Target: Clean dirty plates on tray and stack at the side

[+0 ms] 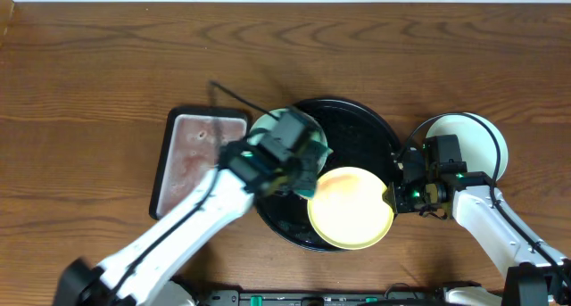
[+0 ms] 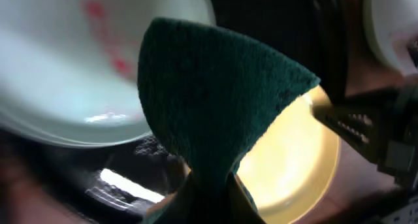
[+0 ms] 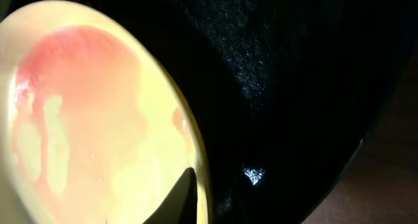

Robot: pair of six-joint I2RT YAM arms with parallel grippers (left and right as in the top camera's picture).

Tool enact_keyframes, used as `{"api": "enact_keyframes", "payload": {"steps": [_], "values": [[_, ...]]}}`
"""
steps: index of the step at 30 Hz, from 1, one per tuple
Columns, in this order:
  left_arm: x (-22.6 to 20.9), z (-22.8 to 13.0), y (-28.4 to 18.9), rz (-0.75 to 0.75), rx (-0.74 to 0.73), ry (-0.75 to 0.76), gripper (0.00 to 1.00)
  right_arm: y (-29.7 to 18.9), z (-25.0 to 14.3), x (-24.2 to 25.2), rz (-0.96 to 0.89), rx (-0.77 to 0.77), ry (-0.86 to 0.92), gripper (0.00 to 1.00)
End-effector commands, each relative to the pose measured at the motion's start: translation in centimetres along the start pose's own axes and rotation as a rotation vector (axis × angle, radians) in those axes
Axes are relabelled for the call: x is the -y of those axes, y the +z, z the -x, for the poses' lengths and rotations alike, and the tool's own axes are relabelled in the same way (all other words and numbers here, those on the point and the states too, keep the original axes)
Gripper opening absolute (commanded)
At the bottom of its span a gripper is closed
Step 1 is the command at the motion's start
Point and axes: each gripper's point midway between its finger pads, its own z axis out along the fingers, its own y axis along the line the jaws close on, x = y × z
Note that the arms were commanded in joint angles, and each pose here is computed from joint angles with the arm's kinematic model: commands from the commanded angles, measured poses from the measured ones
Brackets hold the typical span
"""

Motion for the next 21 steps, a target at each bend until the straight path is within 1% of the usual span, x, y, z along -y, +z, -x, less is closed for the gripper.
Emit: {"api": "enact_keyframes", "payload": {"steps": [1, 3, 9, 10, 16, 21], "values": [[-4.5, 1.5, -2.4, 0.105, 0.062, -0.044, 0.07, 0.1, -0.1, -0.1, 0.006, -0.002, -0.012, 0.17], [-6.7, 1.8, -3.0, 0.147, 0.058, -0.072, 0.07, 0.1, -0.1, -0.2, 0.009, -0.002, -0.004, 0.16], [-12.7, 2.1, -3.7, 0.230, 0.046, -0.186, 0.07, 0.1, -0.5, -0.2, 0.009, -0.016, 0.001, 0.02], [-13.8, 2.0, -3.6, 0.236, 0.045, -0.202, 0.07, 0.1, -0.5, -0.2, 0.009, -0.015, 0.000, 0.01], [-16.4, 2.0, -2.9, 0.216, 0.045, -0.193, 0.07, -0.2, 0.4, -0.2, 0.005, 0.020, -0.013, 0.01], [-18.3, 2.3, -1.7, 0.202, 0.081, -0.207, 0.07, -2.7, 3.2, -0.5, -0.036, 0.130, -0.052, 0.01]]}}
